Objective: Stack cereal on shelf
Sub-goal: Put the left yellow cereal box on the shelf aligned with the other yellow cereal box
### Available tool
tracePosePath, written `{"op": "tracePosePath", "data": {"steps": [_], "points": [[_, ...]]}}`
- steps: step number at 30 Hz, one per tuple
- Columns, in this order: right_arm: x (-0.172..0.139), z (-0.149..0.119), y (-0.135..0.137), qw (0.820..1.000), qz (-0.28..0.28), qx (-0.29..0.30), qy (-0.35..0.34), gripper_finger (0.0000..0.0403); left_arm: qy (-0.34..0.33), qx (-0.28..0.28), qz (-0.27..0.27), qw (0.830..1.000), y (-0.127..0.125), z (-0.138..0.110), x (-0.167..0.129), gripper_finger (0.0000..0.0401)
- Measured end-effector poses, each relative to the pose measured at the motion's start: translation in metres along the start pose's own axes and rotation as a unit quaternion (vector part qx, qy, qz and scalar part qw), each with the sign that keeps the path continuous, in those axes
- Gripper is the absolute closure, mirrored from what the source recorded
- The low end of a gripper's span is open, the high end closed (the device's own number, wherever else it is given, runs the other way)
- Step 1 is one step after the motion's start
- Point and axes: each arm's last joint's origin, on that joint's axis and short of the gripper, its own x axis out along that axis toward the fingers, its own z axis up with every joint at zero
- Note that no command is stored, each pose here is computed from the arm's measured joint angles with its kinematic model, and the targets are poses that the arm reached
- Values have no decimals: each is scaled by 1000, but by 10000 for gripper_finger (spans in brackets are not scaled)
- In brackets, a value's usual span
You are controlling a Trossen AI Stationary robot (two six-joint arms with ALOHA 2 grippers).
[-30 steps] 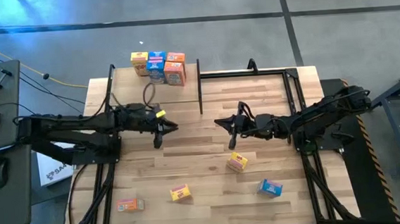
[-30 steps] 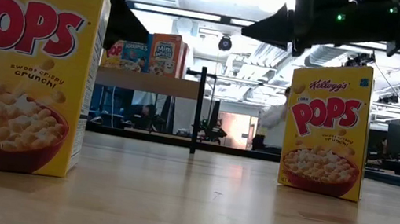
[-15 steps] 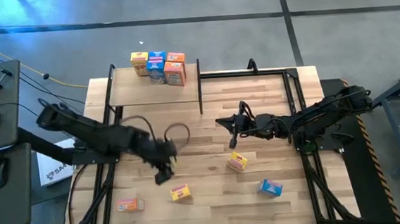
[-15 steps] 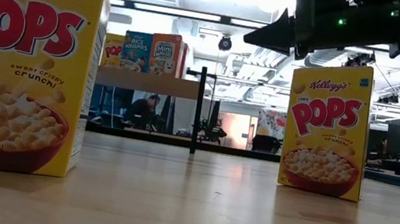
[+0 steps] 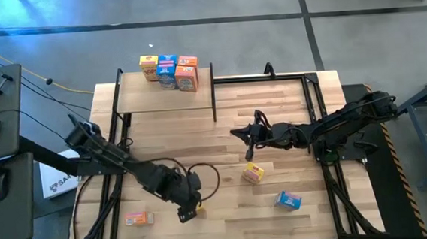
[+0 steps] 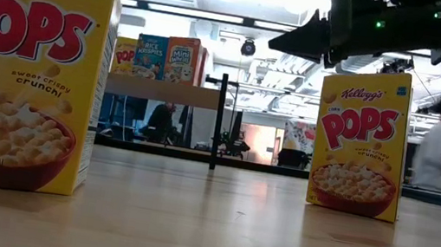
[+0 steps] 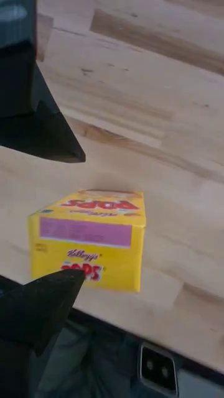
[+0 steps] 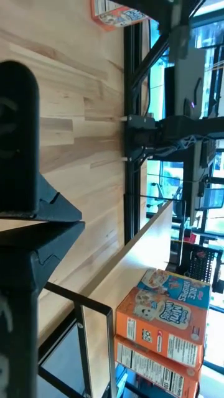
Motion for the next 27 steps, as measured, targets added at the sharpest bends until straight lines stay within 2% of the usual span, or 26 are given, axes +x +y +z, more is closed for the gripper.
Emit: {"op": "tracePosePath", "data": {"steps": [6,20,27], "points": [[0,0,0,1000,0,0,0,403,6,-4,-1,1000,-13,3,11,114],[0,0,0,1000,0,1,0,403,3,-26,8,1000,-12,3,12,114],[0,0,0,1000,0,1,-1,403,39,-46,-26,998,-15,2,12,114]]}}
